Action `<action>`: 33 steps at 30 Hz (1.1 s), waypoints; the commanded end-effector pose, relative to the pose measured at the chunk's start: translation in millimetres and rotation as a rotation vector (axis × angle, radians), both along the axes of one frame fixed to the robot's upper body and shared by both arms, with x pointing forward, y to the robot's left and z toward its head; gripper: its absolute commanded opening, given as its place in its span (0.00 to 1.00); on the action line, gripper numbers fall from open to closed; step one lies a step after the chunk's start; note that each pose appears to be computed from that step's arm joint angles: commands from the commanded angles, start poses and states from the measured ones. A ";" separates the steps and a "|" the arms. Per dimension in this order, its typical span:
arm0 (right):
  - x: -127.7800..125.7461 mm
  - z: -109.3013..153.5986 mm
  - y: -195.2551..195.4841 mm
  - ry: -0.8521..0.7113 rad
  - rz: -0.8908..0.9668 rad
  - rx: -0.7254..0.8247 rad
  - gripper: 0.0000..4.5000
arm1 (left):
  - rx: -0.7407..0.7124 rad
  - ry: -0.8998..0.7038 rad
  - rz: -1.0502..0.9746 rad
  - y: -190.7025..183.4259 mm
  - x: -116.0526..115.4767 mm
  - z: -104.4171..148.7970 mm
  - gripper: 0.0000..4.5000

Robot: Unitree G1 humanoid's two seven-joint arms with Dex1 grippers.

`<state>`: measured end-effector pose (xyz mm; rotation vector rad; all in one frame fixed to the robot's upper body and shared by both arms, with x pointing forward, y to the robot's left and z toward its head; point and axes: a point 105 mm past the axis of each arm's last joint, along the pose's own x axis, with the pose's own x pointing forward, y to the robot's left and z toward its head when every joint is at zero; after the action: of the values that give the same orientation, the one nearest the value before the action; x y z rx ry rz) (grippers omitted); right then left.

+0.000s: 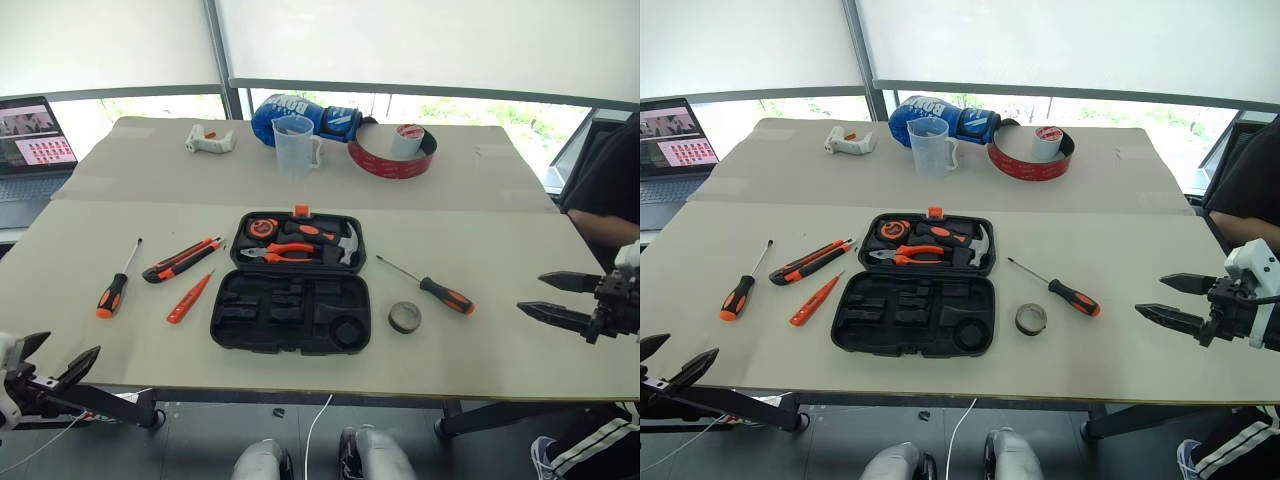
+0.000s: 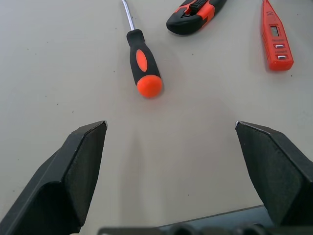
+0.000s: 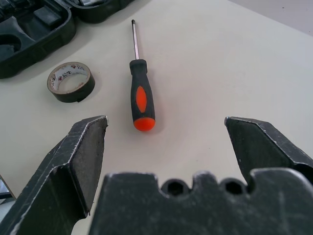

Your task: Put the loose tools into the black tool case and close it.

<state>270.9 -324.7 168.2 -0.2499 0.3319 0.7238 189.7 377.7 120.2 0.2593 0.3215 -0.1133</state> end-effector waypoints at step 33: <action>-13.0 75.8 207.6 -0.311 0.755 0.009 1.00 | -0.079 0.303 0.162 11.4 119.0 -21.5 0.74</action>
<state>262.6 -120.1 234.1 -0.4485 -0.0239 1.4030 314.9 379.1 108.5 0.1068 0.5799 -0.0406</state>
